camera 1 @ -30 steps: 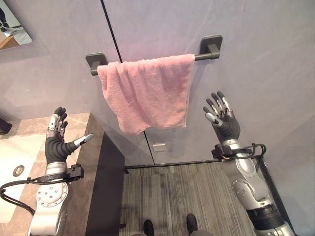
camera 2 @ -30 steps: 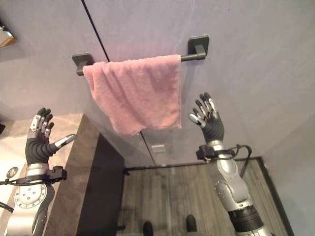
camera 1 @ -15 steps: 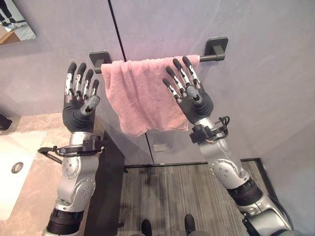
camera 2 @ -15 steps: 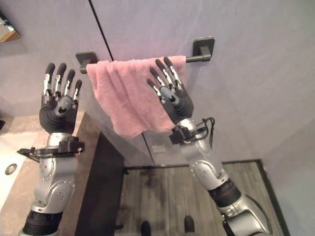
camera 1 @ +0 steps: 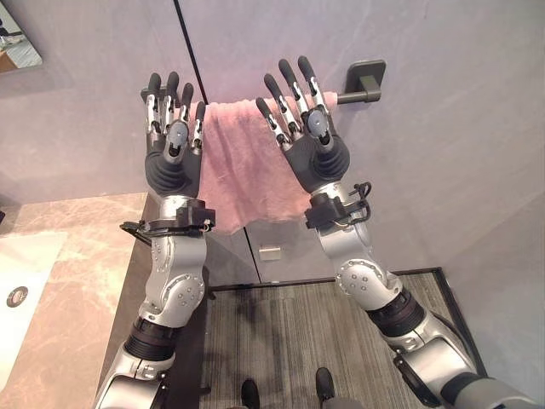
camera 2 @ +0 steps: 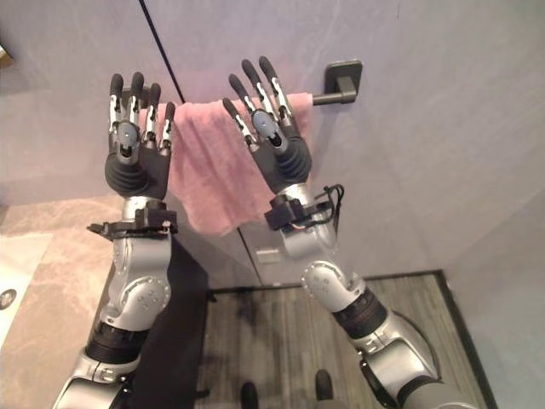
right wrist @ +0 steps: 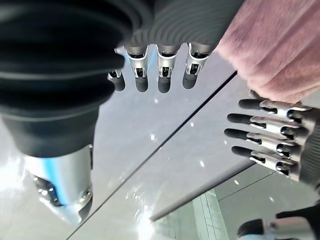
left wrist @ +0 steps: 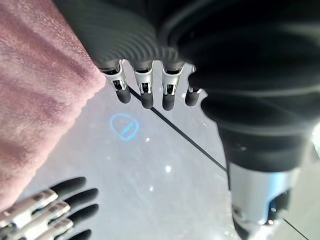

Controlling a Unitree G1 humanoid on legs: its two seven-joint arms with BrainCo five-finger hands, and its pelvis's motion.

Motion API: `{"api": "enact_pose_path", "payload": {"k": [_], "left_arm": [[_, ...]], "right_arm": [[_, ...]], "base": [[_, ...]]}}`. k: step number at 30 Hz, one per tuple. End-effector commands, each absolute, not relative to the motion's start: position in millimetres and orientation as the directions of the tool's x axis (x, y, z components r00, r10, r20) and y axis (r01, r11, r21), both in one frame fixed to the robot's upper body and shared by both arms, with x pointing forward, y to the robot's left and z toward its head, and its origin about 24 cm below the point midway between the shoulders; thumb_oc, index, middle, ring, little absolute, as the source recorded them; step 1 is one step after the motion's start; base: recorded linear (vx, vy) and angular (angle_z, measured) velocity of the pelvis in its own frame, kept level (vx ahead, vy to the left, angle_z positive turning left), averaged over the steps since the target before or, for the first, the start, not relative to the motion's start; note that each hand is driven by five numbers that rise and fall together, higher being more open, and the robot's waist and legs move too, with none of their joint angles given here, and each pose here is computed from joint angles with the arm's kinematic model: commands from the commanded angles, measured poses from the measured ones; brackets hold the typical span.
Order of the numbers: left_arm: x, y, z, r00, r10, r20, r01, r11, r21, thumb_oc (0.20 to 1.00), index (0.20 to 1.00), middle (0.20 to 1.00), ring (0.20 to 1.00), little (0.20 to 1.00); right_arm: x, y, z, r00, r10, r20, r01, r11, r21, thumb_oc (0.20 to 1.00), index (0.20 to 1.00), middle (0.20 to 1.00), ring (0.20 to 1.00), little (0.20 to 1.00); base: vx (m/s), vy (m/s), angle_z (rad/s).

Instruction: Put brush and paste in cup on sink, flatten towel.

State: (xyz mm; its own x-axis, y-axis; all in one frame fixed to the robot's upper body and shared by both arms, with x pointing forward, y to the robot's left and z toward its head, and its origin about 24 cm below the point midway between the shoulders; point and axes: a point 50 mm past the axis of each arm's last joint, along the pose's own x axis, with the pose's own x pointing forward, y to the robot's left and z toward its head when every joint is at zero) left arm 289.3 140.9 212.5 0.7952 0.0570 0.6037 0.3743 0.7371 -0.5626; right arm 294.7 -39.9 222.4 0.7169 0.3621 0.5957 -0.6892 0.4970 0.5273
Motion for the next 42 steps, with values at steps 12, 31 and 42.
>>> {"api": "enact_pose_path", "payload": {"k": [12,31,42], "left_arm": [[311.6,142.5,242.2,0.726,0.025,0.688,0.385,0.814,-0.435,1.000,1.000,1.000,1.000,1.000],[310.6,195.5,231.5,0.714,0.226,0.662,0.082,0.913,-0.400,1.000,1.000,1.000,1.000,1.000],[310.5,220.5,223.8,0.718,0.285,0.635,-0.023,0.921,-0.388,1.000,1.000,1.000,1.000,1.000]], "right_arm": [[319.0,-30.5,258.6,0.691,0.308,0.654,-0.706,0.482,0.519,1.000,1.000,1.000,1.000,1.000],[325.2,-81.5,259.5,0.723,0.121,0.680,-0.595,0.609,0.525,1.000,1.000,1.000,1.000,1.000],[335.3,-109.3,247.2,0.779,0.016,0.627,-0.470,0.676,0.567,1.000,1.000,1.000,1.000,1.000]], "base": [[0.00,0.000,0.00],[0.01,0.002,0.00],[0.00,0.000,0.00]]}}
